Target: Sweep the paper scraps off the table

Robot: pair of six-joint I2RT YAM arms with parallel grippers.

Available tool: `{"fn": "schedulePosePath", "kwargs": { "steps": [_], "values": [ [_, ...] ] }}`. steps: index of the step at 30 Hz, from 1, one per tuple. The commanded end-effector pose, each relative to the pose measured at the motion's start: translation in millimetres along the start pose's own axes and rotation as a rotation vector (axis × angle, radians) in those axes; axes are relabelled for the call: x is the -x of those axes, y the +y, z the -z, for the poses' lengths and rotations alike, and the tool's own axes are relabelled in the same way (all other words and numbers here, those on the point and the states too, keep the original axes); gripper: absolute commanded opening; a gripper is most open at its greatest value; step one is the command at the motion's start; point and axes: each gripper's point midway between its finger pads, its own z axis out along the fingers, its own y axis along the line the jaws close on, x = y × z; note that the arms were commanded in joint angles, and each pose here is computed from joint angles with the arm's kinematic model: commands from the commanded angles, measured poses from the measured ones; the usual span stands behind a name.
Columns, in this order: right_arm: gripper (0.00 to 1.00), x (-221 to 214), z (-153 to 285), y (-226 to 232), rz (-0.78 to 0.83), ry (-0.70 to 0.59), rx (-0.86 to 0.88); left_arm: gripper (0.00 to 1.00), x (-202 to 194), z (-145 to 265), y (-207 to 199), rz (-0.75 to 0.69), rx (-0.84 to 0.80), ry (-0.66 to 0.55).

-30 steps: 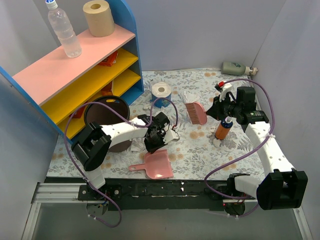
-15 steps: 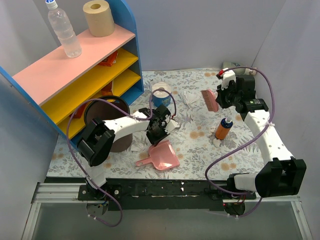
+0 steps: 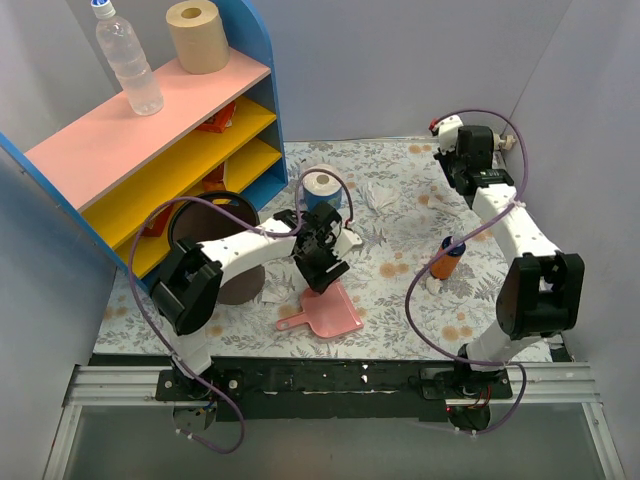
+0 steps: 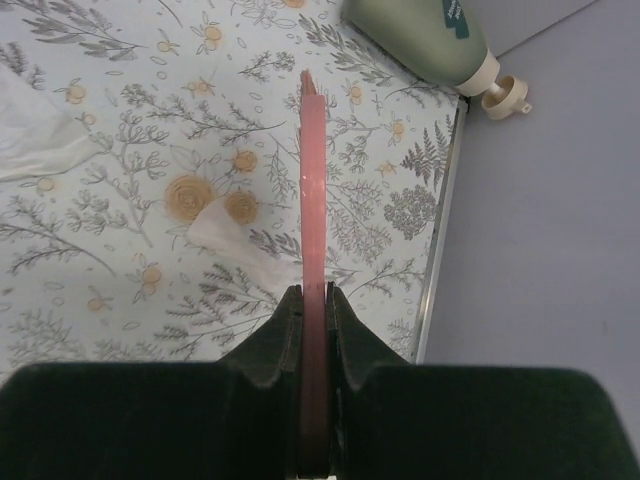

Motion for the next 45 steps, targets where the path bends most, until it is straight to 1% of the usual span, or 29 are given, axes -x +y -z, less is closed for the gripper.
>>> {"fn": "schedulePosePath", "kwargs": {
  "steps": [1,2,3,4,6,7,8,11,12,14,15,16,19,20,23,24,26,27,29,30,32,33,35,36,39,40,41,45],
  "values": [
    [0.01,36.7,-20.2,-27.7,0.123,-0.080,-0.102,0.61,19.2,49.9,-18.4,-0.053,-0.062,-0.144],
    [0.01,38.4,-25.4,-28.3,0.153,-0.086,-0.104,0.64,15.1,53.3,-22.2,-0.064,-0.076,-0.145],
    [0.01,33.9,-35.5,-26.7,0.164,-0.068,-0.102,0.65,6.8,55.0,-26.4,-0.074,-0.091,-0.131],
    [0.01,31.6,-40.7,-25.6,0.170,-0.056,-0.099,0.66,3.9,63.5,-28.7,-0.092,-0.087,-0.149],
    [0.01,21.8,-53.0,-17.3,0.185,-0.021,-0.069,0.66,-15.8,62.7,-31.4,-0.118,-0.086,-0.118],
    [0.01,20.9,-54.9,-15.9,0.184,-0.018,-0.063,0.66,-17.8,71.5,-32.1,-0.149,-0.077,-0.141],
    [0.01,18.9,-56.6,-13.4,0.180,-0.014,-0.054,0.67,-23.2,72.6,-33.9,-0.158,-0.080,-0.138],
    [0.01,10.3,-60.0,7.5,0.144,-0.002,0.035,0.73,-20.8,90.4,-42.3,-0.194,-0.091,-0.205],
    [0.01,11.6,-59.8,20.6,0.132,-0.020,0.099,0.74,-15.8,93.5,-41.2,-0.197,-0.080,-0.230],
    [0.01,5.1,-56.7,43.7,0.077,-0.007,0.185,0.78,-11.9,96.9,-36.3,-0.159,-0.044,-0.243],
    [0.01,8.0,-52.8,59.6,0.031,-0.027,0.261,0.82,-4.5,100.7,-33.6,-0.142,-0.025,-0.267],
    [0.01,4.5,-49.5,71.2,-0.030,-0.015,0.308,0.98,-1.4,102.2,-29.5,-0.127,-0.001,-0.275],
    [0.01,3.6,-35.1,99.2,-0.069,-0.026,0.416,0.98,3.6,104.5,-25.4,-0.125,0.023,-0.292],
    [0.01,-2.9,-30.4,106.0,-0.090,-0.004,0.435,0.98,3.9,104.6,-22.8,-0.125,0.037,-0.292],
    [0.01,1.5,-9.5,112.8,-0.145,-0.009,0.480,0.98,3.8,101.9,-22.4,-0.113,0.034,-0.289],
    [0.01,8.4,2.0,111.0,-0.157,-0.032,0.488,0.98,4.0,101.7,-24.0,-0.106,0.026,-0.290],
    [0.01,17.6,15.5,105.1,-0.166,-0.061,0.482,0.98,4.4,100.9,-25.3,-0.095,0.013,-0.290],
    [0.01,32.1,29.5,96.5,-0.163,-0.108,0.468,0.98,4.9,101.0,-25.8,-0.094,0.008,-0.293],
    [0.01,46.7,43.9,86.2,-0.135,-0.162,0.445,0.98,4.9,99.9,-25.1,-0.089,0.006,-0.293],
    [0.01,54.0,50.0,70.8,-0.116,-0.190,0.380,0.98,5.8,98.8,-25.3,-0.088,0.001,-0.296],
    [0.01,56.9,50.6,54.9,-0.079,-0.200,0.301,0.98,8.5,97.7,-25.1,-0.089,-0.006,-0.297],
    [0.01,55.9,45.6,37.8,-0.030,-0.197,0.209,0.98,10.5,98.0,-26.9,-0.089,-0.017,-0.301],
    [0.01,46.1,35.1,21.2,0.018,-0.167,0.107,0.98,12.8,96.4,-28.2,-0.082,-0.030,-0.301],
    [0.01,36.9,26.2,10.8,0.040,-0.128,0.047,0.98,14.9,96.7,-27.9,-0.085,-0.030,-0.305],
    [0.01,29.8,6.8,-2.4,0.099,-0.094,-0.012,0.98,16.5,96.0,-20.9,-0.085,0.008,-0.310],
    [0.01,26.6,1.1,-6.8,0.108,-0.082,-0.028,0.98,17.3,95.8,-14.9,-0.078,0.041,-0.312],
    [0.01,29.8,-2.8,-11.0,0.126,-0.084,-0.042,0.98,16.7,96.8,-1.6,-0.061,0.116,-0.306],
    [0.01,8.2,-31.6,-10.4,0.199,0.003,-0.051,0.98,16.2,97.0,17.7,-0.058,0.219,-0.298]
  ]
}}
